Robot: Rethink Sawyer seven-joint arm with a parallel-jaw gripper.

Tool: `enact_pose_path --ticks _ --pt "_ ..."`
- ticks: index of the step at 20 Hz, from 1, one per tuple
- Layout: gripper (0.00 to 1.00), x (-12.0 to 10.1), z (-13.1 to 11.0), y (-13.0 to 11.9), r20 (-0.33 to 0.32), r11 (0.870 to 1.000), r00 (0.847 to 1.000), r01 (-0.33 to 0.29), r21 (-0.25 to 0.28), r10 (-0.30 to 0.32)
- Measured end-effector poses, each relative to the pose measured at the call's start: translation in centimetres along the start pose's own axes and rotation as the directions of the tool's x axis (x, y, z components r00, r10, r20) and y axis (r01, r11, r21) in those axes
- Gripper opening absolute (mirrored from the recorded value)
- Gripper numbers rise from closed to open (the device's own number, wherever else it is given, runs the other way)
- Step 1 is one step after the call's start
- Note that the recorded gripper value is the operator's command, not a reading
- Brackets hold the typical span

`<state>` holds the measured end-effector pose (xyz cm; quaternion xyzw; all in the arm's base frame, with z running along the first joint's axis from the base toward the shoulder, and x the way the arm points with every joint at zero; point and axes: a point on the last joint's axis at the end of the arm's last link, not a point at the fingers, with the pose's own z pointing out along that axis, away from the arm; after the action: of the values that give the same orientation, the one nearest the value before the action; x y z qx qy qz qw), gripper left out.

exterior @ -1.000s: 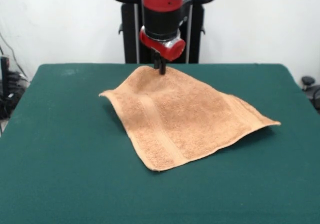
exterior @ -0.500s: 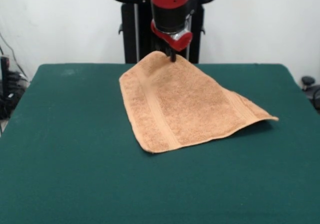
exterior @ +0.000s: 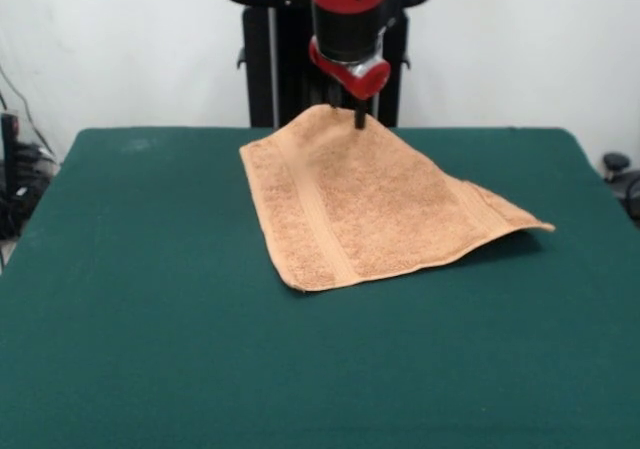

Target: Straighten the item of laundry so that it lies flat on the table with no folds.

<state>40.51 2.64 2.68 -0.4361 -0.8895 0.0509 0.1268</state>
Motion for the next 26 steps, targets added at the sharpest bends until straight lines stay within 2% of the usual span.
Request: enact_pose_path --ticks 3,7,16,20,26 --pt "1.0 0.0 0.6 0.9 0.063 1.0 0.998 0.014 -0.024 -0.013" --pt "1.0 0.2 0.6 1.9 0.099 0.999 0.995 0.021 -0.041 -0.017" --pt "1.0 2.1 0.1 5.4 0.131 0.998 0.991 0.032 -0.057 -0.024" --pt "1.0 1.9 0.3 7.0 0.141 0.997 0.99 0.021 -0.07 -0.011" --pt "1.0 0.5 1.9 7.2 0.152 0.999 0.988 0.005 -0.045 0.002"
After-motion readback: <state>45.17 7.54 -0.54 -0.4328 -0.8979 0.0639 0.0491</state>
